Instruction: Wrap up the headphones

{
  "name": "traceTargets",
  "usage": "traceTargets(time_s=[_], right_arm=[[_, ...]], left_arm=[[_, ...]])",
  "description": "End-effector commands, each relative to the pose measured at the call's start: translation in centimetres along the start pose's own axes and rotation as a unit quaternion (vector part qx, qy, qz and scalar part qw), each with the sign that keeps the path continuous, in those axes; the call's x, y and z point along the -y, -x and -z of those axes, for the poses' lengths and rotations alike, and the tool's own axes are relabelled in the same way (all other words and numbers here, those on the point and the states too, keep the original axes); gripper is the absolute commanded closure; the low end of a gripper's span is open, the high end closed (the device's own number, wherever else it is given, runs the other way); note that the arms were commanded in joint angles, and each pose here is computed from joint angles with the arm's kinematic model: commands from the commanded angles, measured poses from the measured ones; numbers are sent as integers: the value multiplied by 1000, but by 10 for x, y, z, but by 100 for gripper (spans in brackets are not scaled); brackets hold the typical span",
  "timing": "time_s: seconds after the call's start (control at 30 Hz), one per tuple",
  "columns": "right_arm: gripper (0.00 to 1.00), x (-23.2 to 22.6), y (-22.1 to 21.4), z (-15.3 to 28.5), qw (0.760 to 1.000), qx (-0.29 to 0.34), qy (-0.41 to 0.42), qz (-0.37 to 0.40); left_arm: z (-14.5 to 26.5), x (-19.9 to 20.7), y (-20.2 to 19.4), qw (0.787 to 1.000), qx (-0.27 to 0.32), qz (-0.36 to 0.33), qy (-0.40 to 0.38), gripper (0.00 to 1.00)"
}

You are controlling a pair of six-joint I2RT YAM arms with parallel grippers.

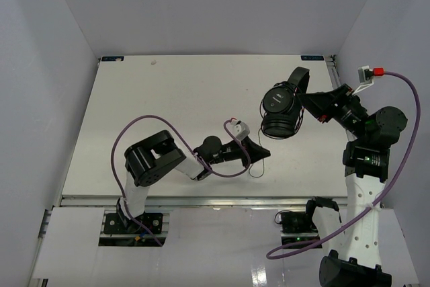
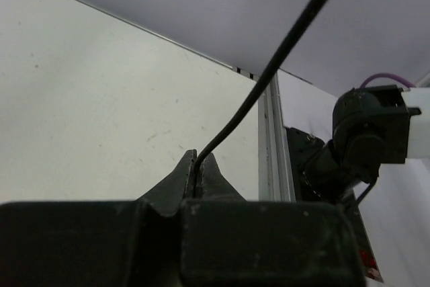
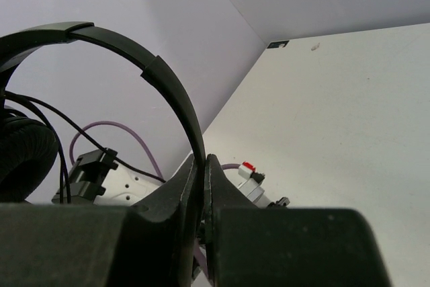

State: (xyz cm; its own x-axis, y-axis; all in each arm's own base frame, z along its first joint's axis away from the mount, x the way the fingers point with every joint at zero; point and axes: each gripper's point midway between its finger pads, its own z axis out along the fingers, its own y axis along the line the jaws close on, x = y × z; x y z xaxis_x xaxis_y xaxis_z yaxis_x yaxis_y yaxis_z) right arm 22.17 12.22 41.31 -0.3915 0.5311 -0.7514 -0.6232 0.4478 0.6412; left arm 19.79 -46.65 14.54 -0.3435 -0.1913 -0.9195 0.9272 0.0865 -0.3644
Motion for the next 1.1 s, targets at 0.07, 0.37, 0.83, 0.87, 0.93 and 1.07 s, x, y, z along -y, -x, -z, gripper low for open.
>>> traceTargets(time_s=[0.07,0.37,0.83,0.87,0.93,1.07], right_arm=[[92,3,31,4,992,62,-63,86],[92,47,58,26,957,133,-212,146],[92,65,60,32,949,166,-243,111],[92,67,63,33,947,171,-250,108],[92,74,65,34,943,176,-263,104],[92,88,67,38,935,183,-287,104]], left_arm=[[5,53,36,996,53,-47,-49,100],[9,86,31,997,23,-51,-61,100],[-11,97,-9,995,-44,-11,-85,100],[-12,97,-16,995,-55,-7,-85,100],[-16,101,-23,993,-70,-3,-91,100],[-22,107,-31,991,-94,-10,-97,100]])
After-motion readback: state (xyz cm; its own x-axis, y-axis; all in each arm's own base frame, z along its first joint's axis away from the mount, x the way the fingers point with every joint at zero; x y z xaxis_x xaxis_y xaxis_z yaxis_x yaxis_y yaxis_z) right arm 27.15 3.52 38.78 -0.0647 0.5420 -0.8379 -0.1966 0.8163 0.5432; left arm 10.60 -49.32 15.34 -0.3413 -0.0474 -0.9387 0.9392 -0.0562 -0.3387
